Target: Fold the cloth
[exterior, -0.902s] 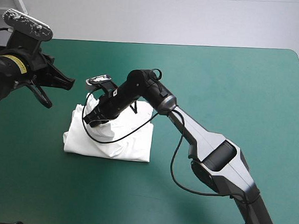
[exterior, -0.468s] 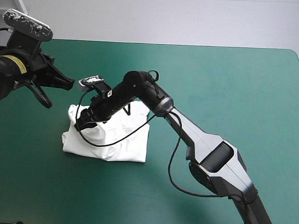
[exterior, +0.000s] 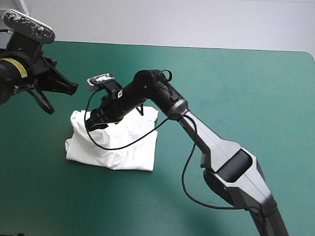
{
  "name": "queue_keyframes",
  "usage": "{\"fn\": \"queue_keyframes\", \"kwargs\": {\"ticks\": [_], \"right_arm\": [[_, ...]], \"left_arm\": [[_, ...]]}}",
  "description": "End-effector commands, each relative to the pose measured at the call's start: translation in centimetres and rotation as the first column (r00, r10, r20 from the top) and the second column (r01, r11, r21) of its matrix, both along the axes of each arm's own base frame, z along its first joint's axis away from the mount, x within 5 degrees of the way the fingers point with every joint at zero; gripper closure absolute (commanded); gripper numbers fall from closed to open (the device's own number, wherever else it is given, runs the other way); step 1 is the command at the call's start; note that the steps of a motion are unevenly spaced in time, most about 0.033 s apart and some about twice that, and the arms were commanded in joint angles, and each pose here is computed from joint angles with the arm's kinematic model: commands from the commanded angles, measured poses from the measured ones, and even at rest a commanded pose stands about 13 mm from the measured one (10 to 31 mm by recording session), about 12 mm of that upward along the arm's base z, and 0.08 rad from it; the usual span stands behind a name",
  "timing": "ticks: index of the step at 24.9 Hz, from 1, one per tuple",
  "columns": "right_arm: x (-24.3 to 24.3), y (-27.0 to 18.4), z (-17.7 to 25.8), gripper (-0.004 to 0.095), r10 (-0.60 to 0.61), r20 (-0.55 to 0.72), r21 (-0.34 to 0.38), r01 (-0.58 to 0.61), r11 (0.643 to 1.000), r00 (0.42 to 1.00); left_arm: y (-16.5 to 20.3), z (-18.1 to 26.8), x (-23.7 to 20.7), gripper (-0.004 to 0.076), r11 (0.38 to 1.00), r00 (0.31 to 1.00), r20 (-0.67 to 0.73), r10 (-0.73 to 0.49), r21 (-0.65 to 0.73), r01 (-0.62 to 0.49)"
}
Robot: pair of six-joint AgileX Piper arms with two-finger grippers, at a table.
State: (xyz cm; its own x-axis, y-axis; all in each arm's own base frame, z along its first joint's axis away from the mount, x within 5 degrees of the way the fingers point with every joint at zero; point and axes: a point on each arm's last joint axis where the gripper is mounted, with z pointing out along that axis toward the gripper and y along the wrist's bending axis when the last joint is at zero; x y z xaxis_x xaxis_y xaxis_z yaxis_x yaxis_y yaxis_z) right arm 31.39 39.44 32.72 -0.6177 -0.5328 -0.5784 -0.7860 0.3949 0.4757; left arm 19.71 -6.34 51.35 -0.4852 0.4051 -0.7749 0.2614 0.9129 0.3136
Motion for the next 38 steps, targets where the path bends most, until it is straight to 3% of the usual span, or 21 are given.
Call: {"fn": "queue_keyframes", "kwargs": {"ticks": [1, 5, 8, 10, 14, 18, 24, 28, 34, 38], "right_arm": [[-0.8, -3.8, 7.1, 0.0451, -0.110, 0.182, 0.045, 0.103, 0.994, 0.977], [-0.6, -7.7, 8.2, 0.0456, -0.191, 0.158, 0.002, 0.193, 0.981, 0.969], [-0.8, -11.6, 4.5, 0.0456, -0.226, 0.035, -0.104, 0.228, 0.968, 0.974], [-0.8, -12.6, 2.8, 0.0455, -0.248, 0.025, -0.099, 0.250, 0.963, 0.968], [-0.4, -12.3, -2.3, 0.0451, -0.279, -0.004, -0.066, 0.278, 0.958, 0.960], [0.7, -11.8, -5.6, 0.0434, -0.283, -0.021, -0.129, 0.278, 0.952, 0.959], [1.5, -12.5, -6.2, 0.0425, -0.311, 0.042, -0.175, 0.313, 0.934, 0.950], [1.9, -13.2, -6.4, 0.0322, -0.326, 0.068, -0.214, 0.333, 0.918, 0.943], [1.8, -12.6, -6.5, 0.0297, -0.324, 0.010, -0.169, 0.321, 0.932, 0.946], [2.0, -12.2, -8.2, 0.0297, -0.321, -0.039, -0.196, 0.308, 0.931, 0.946]], "left_arm": [[1.1, 1.2, -1.7, 0.0705, 1.000, 0.999, 0.031, 0.030, -0.002, -0.030], [1.2, 1.3, -1.8, 0.0705, 1.000, 0.999, 0.033, 0.031, -0.002, -0.031], [1.1, 1.3, -1.8, 0.0705, 1.000, 0.999, 0.032, 0.030, -0.003, -0.030], [0.9, 1.0, -1.7, 0.0705, 1.000, 1.000, 0.018, 0.017, -0.013, -0.017], [-0.3, -0.8, -0.6, 0.0705, 0.999, 0.997, -0.071, -0.037, -0.028, 0.036], [-0.7, -2.1, 0.0, 0.0705, 0.999, 0.992, -0.118, -0.038, -0.012, 0.037], [-0.5, -2.0, 0.1, 0.0705, 1.000, 0.994, -0.110, -0.025, 0.006, 0.025], [-0.5, -2.0, 0.1, 0.0705, 1.000, 0.994, -0.110, -0.025, 0.006, 0.025], [-0.5, -2.0, 0.1, 0.0705, 1.000, 0.994, -0.104, -0.026, 0.004, 0.027], [-0.5, -2.0, 0.1, 0.0705, 1.000, 0.994, -0.108, -0.025, 0.005, 0.026]]}}
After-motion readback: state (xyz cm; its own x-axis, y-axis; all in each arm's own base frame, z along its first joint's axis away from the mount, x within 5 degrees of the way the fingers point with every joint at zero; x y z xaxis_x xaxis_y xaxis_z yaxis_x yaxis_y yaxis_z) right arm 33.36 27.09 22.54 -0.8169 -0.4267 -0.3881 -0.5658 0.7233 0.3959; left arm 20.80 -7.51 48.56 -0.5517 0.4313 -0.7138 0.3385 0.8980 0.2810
